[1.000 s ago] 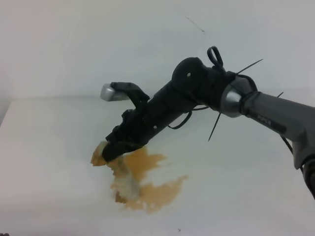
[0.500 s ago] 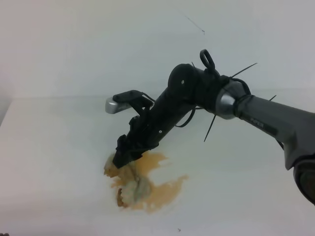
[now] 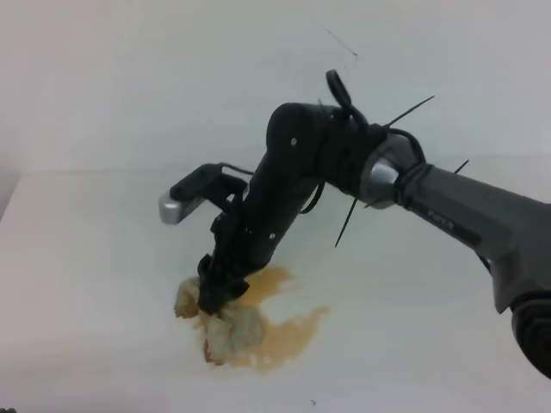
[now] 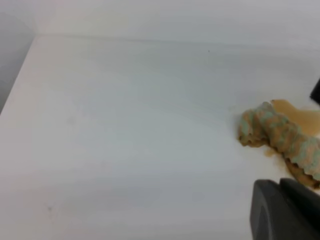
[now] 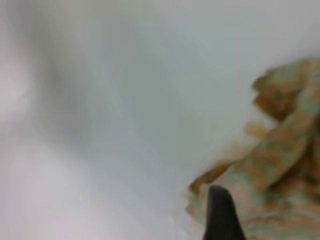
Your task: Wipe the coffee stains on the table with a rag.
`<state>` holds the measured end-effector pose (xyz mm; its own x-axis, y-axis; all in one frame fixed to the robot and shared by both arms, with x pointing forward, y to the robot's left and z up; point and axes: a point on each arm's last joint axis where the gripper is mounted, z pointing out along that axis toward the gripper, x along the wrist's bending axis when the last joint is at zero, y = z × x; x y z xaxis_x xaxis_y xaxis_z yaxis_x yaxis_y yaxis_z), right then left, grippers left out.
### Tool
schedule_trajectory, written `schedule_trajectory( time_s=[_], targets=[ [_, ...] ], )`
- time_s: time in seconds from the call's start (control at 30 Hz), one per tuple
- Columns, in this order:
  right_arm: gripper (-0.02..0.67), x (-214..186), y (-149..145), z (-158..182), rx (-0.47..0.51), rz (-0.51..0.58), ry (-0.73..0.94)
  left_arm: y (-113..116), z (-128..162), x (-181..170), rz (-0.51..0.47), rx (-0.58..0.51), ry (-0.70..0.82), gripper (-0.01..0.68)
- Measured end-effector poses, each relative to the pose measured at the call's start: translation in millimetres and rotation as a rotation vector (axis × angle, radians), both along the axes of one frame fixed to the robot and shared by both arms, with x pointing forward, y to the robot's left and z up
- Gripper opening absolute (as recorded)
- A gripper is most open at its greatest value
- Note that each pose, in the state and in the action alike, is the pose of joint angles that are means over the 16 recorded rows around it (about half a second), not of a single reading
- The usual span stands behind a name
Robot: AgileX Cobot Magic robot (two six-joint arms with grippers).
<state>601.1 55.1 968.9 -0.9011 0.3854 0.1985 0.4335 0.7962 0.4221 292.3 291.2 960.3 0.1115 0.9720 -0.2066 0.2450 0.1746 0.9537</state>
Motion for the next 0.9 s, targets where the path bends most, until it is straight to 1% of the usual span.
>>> schedule_trajectory(
  time_s=[0.13,0.23,0.47,0.7,0.8,0.9],
  targets=[
    [0.397,-8.0,6.9,-16.9,-0.065,-0.027,0.006,0.0,0.0,0.0,0.000,0.000,0.000,-0.002],
    [0.368,-12.2,10.6,-32.1,-0.109,-0.048,0.014,0.0,0.0,0.0,0.000,0.000,0.000,-0.002],
    [0.238,-13.2,12.2,-56.5,-0.173,-0.087,0.016,0.0,0.0,0.0,0.000,0.000,0.000,-0.002],
    [0.115,-4.8,6.7,-65.6,-0.204,-0.116,-0.018,0.0,0.0,0.0,0.000,0.000,-0.001,-0.002],
    [0.094,2.2,1.3,-66.0,-0.210,-0.135,-0.040,0.0,0.0,-0.1,0.000,0.000,-0.001,-0.002],
    [0.092,11.2,-6.5,-65.6,-0.212,-0.162,-0.059,0.0,0.0,0.0,0.000,0.000,-0.001,-0.003]
  ],
)
